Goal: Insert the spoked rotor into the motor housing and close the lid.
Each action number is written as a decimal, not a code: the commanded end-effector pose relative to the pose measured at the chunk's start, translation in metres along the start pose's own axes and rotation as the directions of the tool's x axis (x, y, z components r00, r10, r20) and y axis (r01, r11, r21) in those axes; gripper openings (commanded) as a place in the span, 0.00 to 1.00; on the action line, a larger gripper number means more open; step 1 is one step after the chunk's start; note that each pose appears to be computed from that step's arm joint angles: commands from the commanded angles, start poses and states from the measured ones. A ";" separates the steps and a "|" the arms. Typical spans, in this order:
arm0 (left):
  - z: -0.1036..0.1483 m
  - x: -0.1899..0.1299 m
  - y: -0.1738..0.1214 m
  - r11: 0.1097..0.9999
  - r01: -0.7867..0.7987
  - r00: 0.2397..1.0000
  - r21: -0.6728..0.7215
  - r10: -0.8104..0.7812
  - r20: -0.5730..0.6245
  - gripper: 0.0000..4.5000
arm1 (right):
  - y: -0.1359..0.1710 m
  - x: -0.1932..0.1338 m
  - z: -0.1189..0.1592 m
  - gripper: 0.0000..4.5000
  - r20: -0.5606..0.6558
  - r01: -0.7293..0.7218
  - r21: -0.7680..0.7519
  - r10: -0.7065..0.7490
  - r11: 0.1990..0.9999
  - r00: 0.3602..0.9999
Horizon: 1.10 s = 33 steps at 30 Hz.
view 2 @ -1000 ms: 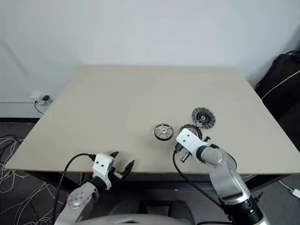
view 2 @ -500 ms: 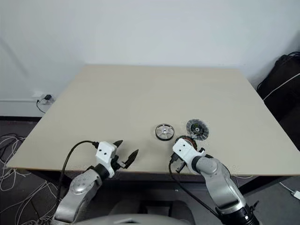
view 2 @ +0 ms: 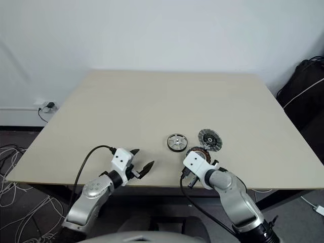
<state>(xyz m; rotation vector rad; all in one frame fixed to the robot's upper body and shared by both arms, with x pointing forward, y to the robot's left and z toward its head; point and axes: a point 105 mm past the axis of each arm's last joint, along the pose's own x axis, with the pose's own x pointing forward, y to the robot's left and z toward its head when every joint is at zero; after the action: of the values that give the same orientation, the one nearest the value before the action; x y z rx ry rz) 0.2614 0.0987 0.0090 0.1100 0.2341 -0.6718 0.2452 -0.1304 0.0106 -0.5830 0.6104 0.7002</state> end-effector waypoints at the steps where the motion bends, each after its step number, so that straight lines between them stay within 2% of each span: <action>1: 0.006 0.005 -0.002 0.999 0.026 0.999 0.034 -0.027 0.035 1.00 | -0.013 -0.013 0.026 0.22 0.099 0.039 -0.035 -0.035 0.999 0.995; 5: 0.003 0.007 -0.007 0.999 0.038 0.998 0.025 -0.039 0.042 1.00 | -0.027 -0.024 0.032 0.51 0.120 0.102 -0.050 -0.095 0.994 0.988; 9: 0.001 0.007 -0.010 0.999 0.039 0.998 0.016 -0.040 0.046 1.00 | -0.041 -0.032 0.031 0.51 0.102 0.168 -0.004 -0.167 0.986 0.981; 13: -0.002 0.007 -0.013 0.999 0.038 0.998 0.003 -0.038 0.048 1.00 | -0.053 -0.029 0.015 0.51 0.003 0.245 0.080 -0.246 0.966 0.969; 20: -0.001 0.007 -0.016 0.999 0.036 0.997 0.006 -0.036 0.064 1.00 | -0.049 -0.014 0.007 0.51 -0.065 0.260 0.263 -0.252 0.929 0.966; 27: -0.001 0.006 -0.016 0.999 0.038 0.997 0.018 -0.040 0.070 1.00 | -0.047 -0.006 0.008 0.51 -0.076 0.262 0.305 -0.251 0.916 0.965; 30: -0.002 0.006 -0.016 0.999 0.039 0.997 0.020 -0.040 0.072 1.00 | -0.051 -0.005 0.008 0.38 -0.079 0.278 0.312 -0.267 0.909 0.961; 33: -0.002 0.005 -0.016 0.999 0.039 0.997 0.019 -0.041 0.072 1.00 | -0.055 -0.005 0.008 0.15 -0.083 0.291 0.312 -0.279 0.905 0.957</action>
<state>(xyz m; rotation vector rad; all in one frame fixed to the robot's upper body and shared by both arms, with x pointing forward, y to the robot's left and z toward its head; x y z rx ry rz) 0.2523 0.0863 -0.0030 0.0888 0.2048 -0.7060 0.2756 -0.1577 0.0228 -0.3720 0.6887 0.3315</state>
